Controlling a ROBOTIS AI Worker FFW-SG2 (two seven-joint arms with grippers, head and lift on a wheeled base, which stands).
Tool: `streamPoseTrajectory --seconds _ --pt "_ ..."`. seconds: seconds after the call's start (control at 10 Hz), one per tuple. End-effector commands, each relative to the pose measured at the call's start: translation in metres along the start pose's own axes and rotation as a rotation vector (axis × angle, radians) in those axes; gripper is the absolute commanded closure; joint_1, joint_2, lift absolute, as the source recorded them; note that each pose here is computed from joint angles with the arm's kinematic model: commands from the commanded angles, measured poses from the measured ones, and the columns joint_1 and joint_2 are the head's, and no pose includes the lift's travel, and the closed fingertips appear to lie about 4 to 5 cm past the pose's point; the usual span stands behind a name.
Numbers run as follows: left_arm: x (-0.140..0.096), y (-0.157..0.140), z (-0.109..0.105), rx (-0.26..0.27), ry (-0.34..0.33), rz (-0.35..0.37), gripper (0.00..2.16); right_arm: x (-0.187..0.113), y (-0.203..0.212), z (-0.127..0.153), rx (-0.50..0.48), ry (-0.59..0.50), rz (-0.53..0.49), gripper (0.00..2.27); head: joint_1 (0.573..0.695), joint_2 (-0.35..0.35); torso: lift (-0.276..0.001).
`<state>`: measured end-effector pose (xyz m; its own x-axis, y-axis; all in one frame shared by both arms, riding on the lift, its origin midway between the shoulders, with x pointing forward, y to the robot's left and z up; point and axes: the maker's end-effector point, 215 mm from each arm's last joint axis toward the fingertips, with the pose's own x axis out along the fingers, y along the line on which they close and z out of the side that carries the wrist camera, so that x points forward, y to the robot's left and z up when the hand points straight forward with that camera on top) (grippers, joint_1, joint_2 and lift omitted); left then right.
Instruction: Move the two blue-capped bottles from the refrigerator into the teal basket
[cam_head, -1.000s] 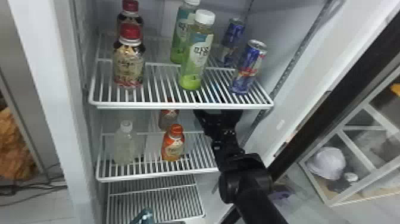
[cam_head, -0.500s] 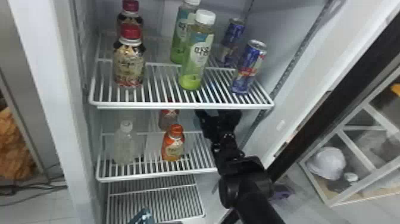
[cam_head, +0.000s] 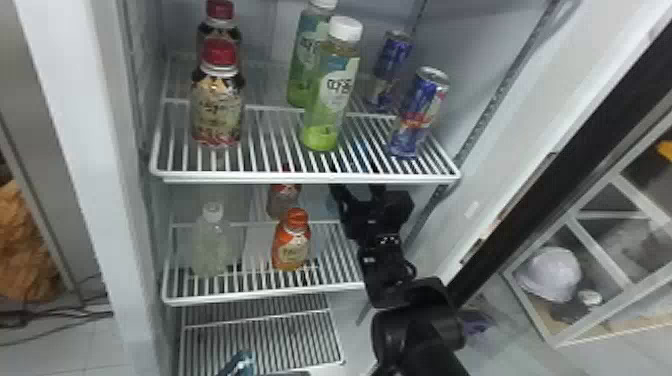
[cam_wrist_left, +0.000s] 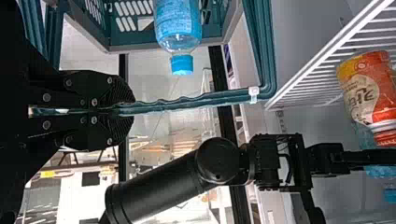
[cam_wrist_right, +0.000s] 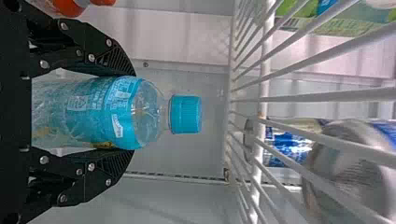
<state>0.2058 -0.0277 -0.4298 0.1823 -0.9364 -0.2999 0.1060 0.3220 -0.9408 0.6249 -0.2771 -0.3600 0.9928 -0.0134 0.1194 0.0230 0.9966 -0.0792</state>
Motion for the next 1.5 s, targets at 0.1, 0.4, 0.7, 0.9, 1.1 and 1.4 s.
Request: streamPoseTrajectory --seconds 0.1,0.4,0.7,0.9,1.1,1.4 --pt "0.000 0.000 0.001 0.000 -0.002 -0.002 1.11 -0.018 0.004 0.006 -0.001 -0.018 0.014 0.60 0.695 -0.350 -0.136" --pt "0.000 0.000 0.001 -0.002 -0.006 -0.002 1.11 -0.045 -0.001 0.019 0.004 -0.035 0.027 0.60 0.695 -0.350 -0.136" --pt "0.000 0.000 0.000 -0.007 -0.009 -0.001 1.11 -0.084 0.001 0.029 0.028 -0.027 0.050 0.60 0.695 -0.350 -0.136" --pt "0.000 0.000 -0.001 -0.007 -0.007 -0.001 1.11 -0.107 0.004 0.026 0.039 -0.001 0.063 0.60 0.695 -0.350 -0.136" --pt "0.000 0.000 0.000 -0.007 -0.009 -0.001 1.11 -0.127 0.008 0.030 0.054 0.013 0.083 0.60 0.695 -0.350 -0.136" --pt "-0.001 0.001 0.001 -0.006 -0.013 0.001 1.11 -0.165 0.005 0.047 0.053 0.038 0.106 0.60 0.695 -0.350 -0.136"
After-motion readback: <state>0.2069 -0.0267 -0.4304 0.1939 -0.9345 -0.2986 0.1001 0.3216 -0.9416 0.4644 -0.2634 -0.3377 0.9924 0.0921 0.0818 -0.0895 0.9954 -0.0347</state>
